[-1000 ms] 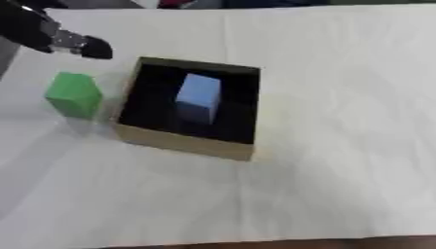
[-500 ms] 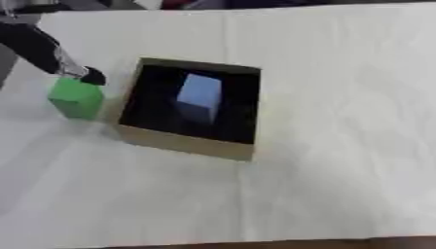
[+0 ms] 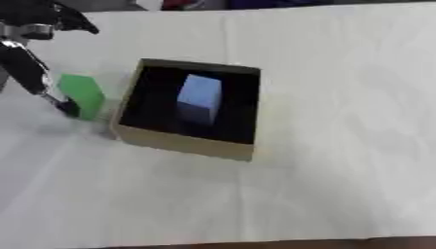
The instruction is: Pick up objects on the table and place them in the box.
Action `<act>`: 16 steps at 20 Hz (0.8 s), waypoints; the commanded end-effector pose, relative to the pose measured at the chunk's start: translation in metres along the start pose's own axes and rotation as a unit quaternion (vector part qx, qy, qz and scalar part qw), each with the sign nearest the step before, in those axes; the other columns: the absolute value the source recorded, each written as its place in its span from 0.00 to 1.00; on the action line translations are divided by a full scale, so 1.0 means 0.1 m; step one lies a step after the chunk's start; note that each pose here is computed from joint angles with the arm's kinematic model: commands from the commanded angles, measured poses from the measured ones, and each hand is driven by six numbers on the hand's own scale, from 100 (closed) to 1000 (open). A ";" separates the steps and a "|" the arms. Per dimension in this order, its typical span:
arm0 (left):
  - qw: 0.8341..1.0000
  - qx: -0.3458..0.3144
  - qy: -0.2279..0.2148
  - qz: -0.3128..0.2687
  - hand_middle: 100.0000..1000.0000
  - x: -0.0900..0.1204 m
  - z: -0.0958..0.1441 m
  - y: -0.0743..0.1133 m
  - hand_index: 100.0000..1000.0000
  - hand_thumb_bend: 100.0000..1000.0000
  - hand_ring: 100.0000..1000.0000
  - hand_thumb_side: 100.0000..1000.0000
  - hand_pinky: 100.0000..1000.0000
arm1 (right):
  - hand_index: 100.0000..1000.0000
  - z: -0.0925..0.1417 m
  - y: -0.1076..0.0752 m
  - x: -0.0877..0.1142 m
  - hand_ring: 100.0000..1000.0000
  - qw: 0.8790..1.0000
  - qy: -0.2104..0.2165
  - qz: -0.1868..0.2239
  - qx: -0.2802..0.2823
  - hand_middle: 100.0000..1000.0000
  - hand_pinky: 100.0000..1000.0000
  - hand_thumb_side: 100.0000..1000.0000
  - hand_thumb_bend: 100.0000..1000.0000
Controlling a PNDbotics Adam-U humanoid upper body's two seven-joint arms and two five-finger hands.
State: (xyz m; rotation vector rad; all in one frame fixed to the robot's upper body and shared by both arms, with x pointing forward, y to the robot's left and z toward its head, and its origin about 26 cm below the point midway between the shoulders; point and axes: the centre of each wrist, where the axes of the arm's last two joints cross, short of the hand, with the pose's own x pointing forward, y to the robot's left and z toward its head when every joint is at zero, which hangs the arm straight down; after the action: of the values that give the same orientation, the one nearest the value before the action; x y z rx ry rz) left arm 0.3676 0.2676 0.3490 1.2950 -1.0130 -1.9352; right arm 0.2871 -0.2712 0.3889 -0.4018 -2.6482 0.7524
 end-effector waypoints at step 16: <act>0.996 -0.066 0.054 0.038 0.88 -0.33 -0.15 -0.30 1.00 0.53 0.94 0.49 0.97 | 0.84 -0.01 -0.08 0.07 0.87 1.000 -0.001 0.016 -0.007 0.74 0.91 0.48 0.27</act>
State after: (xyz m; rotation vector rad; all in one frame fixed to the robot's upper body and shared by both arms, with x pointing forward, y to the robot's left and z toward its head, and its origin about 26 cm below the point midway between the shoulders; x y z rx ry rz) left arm 0.3938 0.2979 0.3256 1.2215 -0.8613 -1.8566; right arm 0.2873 -0.2731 0.3875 -0.4089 -2.6331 0.7388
